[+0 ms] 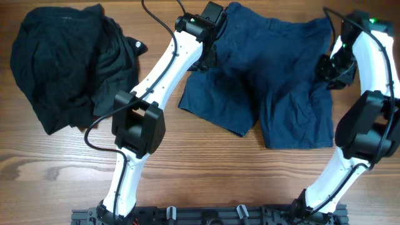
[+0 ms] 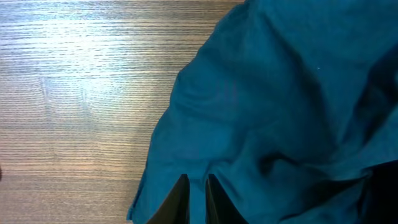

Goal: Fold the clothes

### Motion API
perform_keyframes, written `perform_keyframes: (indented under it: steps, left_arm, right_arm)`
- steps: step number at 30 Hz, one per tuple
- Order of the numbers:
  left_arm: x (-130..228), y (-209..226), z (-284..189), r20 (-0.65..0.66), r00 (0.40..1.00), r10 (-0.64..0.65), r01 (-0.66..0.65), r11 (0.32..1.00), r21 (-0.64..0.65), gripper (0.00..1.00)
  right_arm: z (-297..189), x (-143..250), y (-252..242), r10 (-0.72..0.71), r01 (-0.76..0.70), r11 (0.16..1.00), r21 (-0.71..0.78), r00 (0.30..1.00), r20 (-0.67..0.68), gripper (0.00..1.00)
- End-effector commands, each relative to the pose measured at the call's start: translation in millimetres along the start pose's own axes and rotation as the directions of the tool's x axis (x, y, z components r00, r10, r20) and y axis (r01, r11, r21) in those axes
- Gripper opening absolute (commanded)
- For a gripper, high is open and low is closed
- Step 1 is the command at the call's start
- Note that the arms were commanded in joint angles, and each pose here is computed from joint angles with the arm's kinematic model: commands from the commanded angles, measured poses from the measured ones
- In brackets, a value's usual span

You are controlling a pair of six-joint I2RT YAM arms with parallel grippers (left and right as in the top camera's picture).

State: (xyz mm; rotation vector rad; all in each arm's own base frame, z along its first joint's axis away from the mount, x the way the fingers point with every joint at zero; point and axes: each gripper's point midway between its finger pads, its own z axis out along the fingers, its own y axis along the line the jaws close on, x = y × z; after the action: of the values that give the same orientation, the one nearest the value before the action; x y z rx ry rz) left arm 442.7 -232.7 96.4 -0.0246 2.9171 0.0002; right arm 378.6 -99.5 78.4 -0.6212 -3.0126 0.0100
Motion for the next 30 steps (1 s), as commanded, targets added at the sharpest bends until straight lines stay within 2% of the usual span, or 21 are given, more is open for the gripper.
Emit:
perform_keyframes:
  steps: [1, 3, 9, 16, 21, 24, 27, 30]
  left_arm:
    - [9, 0, 14, -0.032, 0.999, 0.020, -0.020, 1.000, -0.008, 0.10]
    - [11, 0, 17, -0.039, 0.999, 0.020, -0.021, 1.000, -0.011, 0.11]
    - [10, 0, 18, -0.034, 0.999, 0.020, -0.020, 1.000, -0.009, 0.11]
    - [8, -1, 18, -0.027, 0.999, 0.019, -0.019, 1.000, -0.005, 0.11]
    - [8, -1, 18, -0.026, 0.999, 0.019, -0.019, 1.000, -0.004, 0.11]
    - [7, -2, 18, -0.023, 1.000, 0.018, -0.018, 1.000, -0.003, 0.11]
    - [7, -2, 18, -0.024, 1.000, 0.018, -0.018, 1.000, -0.003, 0.11]
    - [8, -2, 18, -0.025, 1.000, 0.019, -0.019, 1.000, -0.004, 0.11]
  right_arm:
    - [23, 4, -19, 0.036, -0.036, 0.999, 0.029, 0.999, -0.019, 0.27]
    - [32, 3, -27, 0.054, -0.053, 0.998, 0.025, 0.998, -0.013, 0.23]
    - [38, -3, -22, -0.035, 0.036, 0.999, -0.032, 0.999, 0.010, 0.24]
    - [62, 6, -14, -0.093, 0.092, 0.993, -0.075, 0.996, -0.002, 0.38]
    - [72, 5, -14, -0.105, 0.106, 0.992, -0.075, 0.994, 0.015, 0.40]
    - [72, 1, -14, -0.105, 0.107, 0.992, -0.072, 0.994, 0.031, 0.22]
    - [72, -2, -26, -0.031, 0.031, 1.000, -0.001, 0.999, 0.038, 0.04]
    - [71, -4, -42, 0.024, -0.028, 0.996, 0.082, 0.998, 0.050, 0.04]
